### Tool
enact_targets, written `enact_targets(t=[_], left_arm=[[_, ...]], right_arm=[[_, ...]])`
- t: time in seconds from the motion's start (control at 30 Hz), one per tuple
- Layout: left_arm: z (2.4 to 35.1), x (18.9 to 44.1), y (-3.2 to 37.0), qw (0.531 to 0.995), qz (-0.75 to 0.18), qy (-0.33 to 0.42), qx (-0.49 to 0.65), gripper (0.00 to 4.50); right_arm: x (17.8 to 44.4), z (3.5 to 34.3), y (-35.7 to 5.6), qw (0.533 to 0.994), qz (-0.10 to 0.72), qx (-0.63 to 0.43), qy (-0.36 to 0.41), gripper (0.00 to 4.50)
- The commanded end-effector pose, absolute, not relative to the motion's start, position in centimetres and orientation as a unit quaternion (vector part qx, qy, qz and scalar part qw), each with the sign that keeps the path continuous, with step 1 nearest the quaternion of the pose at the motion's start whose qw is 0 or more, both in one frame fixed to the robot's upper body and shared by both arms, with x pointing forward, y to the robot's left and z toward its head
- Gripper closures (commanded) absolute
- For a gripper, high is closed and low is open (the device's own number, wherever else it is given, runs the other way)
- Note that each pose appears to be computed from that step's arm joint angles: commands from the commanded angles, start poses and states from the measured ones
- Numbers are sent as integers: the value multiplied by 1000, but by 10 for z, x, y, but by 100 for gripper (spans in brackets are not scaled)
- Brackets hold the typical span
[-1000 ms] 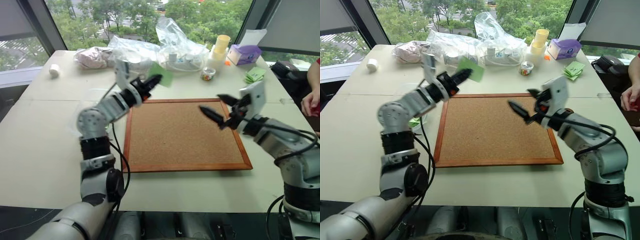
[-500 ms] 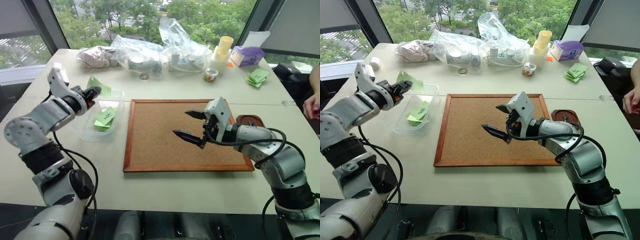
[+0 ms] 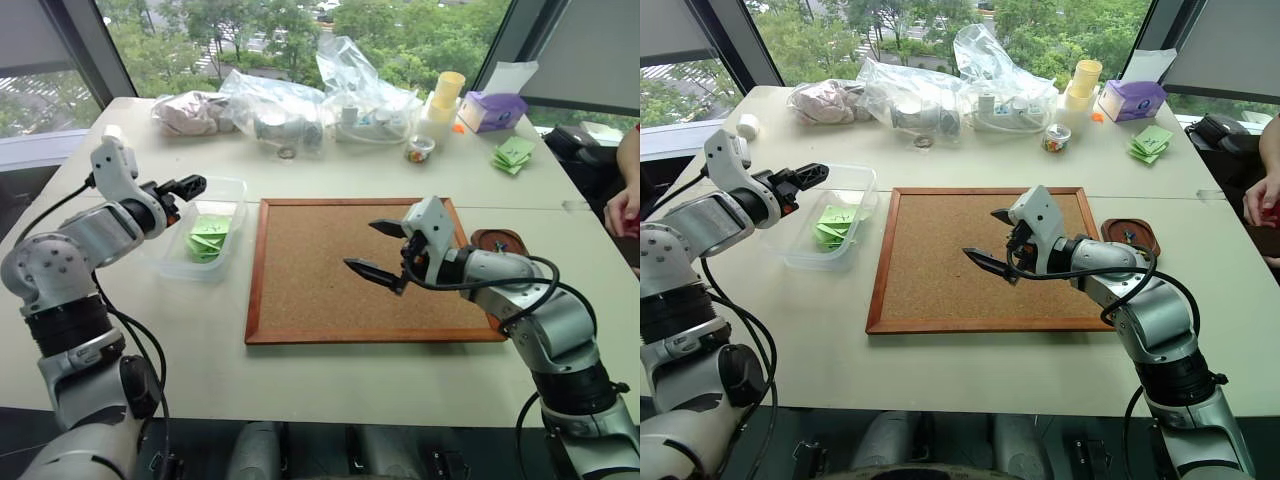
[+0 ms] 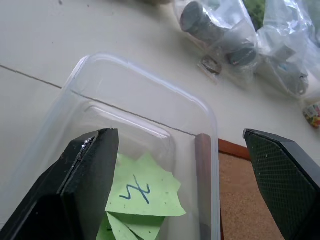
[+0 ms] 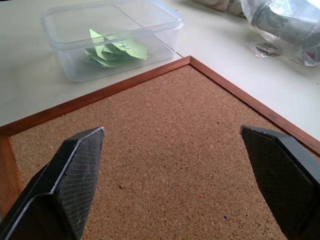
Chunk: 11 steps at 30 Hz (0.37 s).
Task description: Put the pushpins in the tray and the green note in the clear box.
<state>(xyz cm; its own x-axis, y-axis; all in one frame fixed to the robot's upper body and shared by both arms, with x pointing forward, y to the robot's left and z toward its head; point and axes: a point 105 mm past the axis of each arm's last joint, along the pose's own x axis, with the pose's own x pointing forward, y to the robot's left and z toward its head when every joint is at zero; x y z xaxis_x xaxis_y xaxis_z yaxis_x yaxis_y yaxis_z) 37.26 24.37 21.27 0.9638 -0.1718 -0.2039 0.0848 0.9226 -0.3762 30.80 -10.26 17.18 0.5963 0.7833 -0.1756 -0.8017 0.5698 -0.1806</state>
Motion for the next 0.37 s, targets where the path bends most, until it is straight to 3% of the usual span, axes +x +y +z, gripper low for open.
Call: enact_targets(t=[0.03, 0.2, 0.37], left_arm=[[277, 362, 225, 983, -175, -12, -59, 3], [290, 341, 186, 948, -315, -38, -17, 3], [277, 318, 150, 902, -429, -13, 33, 3]], right_arm=[[310, 193, -118, 902, 418, -103, 6, 0], [307, 206, -141, 924, 380, -48, 0, 0], [293, 200, -169, 937, 346, -17, 33, 0]])
